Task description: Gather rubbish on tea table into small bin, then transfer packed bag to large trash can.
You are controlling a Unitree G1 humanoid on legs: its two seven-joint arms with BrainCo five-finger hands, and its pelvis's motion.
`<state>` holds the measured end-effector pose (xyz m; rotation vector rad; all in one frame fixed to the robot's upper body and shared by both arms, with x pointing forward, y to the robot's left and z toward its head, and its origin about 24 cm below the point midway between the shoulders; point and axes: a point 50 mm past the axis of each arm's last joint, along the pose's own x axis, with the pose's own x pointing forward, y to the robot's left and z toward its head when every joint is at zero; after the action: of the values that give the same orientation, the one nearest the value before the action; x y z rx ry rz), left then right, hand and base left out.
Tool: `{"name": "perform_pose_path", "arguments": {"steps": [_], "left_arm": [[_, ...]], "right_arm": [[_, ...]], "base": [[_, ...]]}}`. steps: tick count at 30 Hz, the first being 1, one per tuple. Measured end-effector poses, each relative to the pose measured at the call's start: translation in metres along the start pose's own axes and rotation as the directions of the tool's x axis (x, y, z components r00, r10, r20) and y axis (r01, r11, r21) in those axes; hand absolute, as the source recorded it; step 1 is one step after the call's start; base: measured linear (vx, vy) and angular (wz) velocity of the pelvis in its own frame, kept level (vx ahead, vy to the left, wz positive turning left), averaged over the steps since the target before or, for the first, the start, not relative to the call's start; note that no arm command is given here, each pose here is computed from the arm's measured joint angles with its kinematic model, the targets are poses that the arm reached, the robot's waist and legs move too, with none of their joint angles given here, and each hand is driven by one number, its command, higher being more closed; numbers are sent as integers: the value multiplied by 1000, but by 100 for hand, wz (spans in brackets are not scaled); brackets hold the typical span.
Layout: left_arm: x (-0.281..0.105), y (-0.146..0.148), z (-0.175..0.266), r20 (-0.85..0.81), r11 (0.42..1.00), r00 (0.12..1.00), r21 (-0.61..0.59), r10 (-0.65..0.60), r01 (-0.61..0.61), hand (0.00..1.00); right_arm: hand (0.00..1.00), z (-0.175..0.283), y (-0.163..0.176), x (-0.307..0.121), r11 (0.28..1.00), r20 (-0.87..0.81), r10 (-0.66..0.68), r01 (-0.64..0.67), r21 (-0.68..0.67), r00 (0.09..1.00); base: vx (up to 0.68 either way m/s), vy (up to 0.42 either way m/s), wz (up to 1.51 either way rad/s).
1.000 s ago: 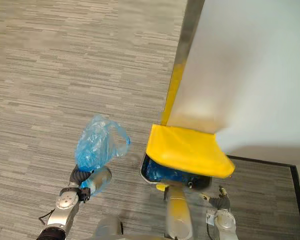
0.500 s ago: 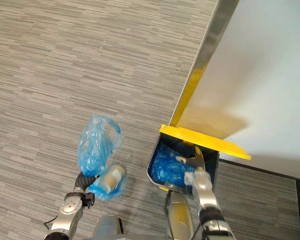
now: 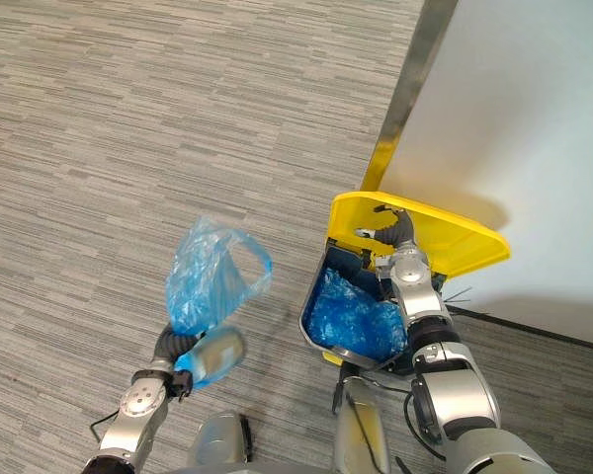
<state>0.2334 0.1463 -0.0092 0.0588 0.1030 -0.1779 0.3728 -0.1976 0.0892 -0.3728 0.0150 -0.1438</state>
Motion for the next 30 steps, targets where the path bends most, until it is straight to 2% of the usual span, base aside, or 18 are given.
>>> {"name": "perform_pose_path", "arguments": {"steps": [5, 10, 13, 17, 24, 25, 30], "left_arm": [[27, -46, 55, 220, 976, 952, 7, -215, 219, 100], [56, -74, 103, 364, 942, 869, 106, -336, 320, 100], [84, -79, 123, 380, 943, 868, 212, -321, 256, 100], [109, -74, 120, 305, 935, 915, 313, -265, 166, 100], [128, -63, 111, 202, 910, 960, 404, -193, 98, 100], [133, -62, 112, 187, 902, 965, 422, -183, 89, 0], [143, -58, 119, 155, 867, 974, 494, -166, 69, 0]], "right_arm": [[0, 14, 2, 5, 1000, 39, 23, -23, -4, 999], [0, 53, 11, 16, 998, 142, 60, -54, -43, 988], [0, 84, 10, 23, 997, 222, 60, -50, -51, 973], [0, 119, 11, 26, 996, 320, 70, -47, -77, 945], [0, 152, 14, 23, 995, 424, 76, -42, -89, 903], [0, 155, 13, 23, 996, 432, 66, -33, -85, 900], [0, 169, 10, 20, 997, 478, 54, -20, -77, 877]], "base": [[-79, -40, 4], [-91, -23, -13], [-80, -3, -9], [-55, -6, -25], [-10, -11, -16], [32, -2, -9], [34, 2, -7]]}}
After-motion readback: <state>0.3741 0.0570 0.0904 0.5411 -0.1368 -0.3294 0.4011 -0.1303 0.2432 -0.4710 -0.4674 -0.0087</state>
